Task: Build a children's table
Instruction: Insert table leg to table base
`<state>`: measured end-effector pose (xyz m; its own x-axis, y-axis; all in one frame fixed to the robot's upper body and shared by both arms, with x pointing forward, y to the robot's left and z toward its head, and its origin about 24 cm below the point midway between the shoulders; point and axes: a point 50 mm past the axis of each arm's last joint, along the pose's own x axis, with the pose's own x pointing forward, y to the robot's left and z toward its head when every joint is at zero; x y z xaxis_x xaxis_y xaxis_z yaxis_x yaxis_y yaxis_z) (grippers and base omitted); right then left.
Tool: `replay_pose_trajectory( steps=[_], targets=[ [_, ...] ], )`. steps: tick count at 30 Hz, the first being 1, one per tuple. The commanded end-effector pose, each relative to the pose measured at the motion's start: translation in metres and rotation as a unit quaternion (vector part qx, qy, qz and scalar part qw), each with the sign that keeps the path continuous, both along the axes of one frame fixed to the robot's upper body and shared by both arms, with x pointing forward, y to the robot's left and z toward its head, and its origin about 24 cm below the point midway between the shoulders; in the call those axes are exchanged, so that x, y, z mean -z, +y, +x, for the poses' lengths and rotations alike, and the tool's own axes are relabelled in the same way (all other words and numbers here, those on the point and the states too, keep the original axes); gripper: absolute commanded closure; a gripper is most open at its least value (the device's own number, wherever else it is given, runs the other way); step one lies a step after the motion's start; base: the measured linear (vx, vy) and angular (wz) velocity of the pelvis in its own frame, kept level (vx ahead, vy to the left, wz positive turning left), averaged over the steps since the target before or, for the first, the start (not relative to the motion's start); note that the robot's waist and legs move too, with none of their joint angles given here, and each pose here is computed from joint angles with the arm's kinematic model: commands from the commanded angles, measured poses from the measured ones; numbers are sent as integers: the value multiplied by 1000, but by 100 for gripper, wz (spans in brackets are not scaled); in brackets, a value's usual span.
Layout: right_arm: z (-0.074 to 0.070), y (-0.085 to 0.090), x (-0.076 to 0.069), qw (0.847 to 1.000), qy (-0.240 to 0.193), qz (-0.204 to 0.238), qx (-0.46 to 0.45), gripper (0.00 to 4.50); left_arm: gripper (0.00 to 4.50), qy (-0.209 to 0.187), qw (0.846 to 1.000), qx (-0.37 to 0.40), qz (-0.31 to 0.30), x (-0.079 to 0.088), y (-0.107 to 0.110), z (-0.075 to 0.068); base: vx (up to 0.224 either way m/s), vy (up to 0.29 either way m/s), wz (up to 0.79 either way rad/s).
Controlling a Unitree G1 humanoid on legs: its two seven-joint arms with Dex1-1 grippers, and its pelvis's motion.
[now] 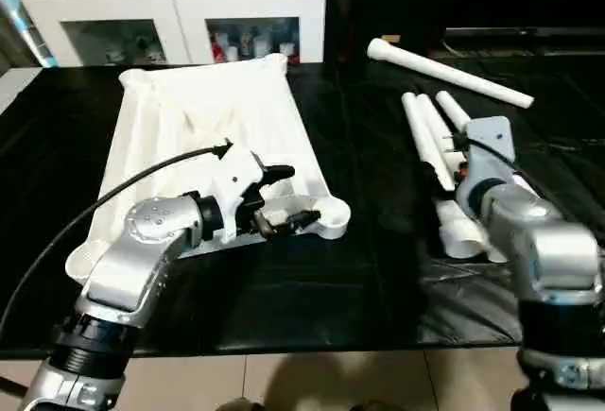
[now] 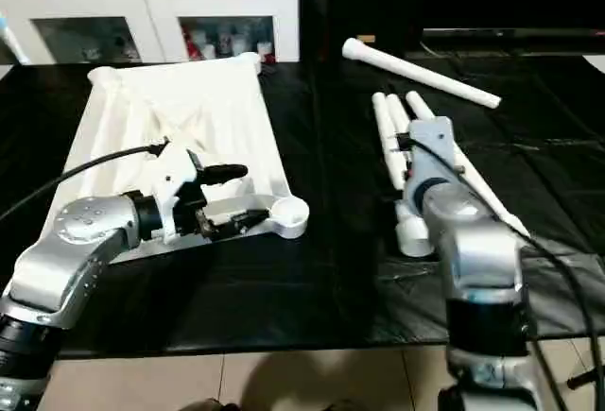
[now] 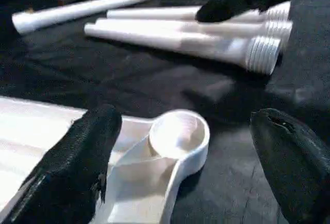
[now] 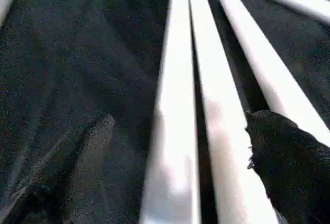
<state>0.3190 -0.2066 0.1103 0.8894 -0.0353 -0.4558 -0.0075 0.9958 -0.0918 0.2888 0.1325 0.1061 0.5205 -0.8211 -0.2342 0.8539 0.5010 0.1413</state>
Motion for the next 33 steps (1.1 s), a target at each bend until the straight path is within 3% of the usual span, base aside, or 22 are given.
replay_pose_trajectory(
  steps=[1, 6, 13, 18, 25, 33],
  targets=[
    [0, 0, 2, 1000, 18, 23, -1, 0, 4, 7, 1000, 3, 8, 0, 1, -2, 0, 0, 0],
    [3, 5, 11, 997, 35, 70, -19, 0, 4, 19, 1000, 14, 9, 1, 0, -5, 0, 0, 0],
    [16, 7, 15, 996, 51, 60, -32, 0, 4, 21, 1000, 13, 13, 0, 0, -5, 0, 0, 0],
    [29, -2, 25, 996, 73, 51, -2, 0, 4, 19, 1000, 10, 15, -1, 0, -3, 0, 0, 0],
    [35, -7, 36, 994, 91, 55, 10, 0, 4, 20, 1000, 8, 18, -2, 2, -2, 0, 0, 0],
    [39, -9, 49, 988, 120, 98, 20, 82, 0, 22, 1000, 11, 19, -3, 2, -1, 0, 0, 0]
  ],
)
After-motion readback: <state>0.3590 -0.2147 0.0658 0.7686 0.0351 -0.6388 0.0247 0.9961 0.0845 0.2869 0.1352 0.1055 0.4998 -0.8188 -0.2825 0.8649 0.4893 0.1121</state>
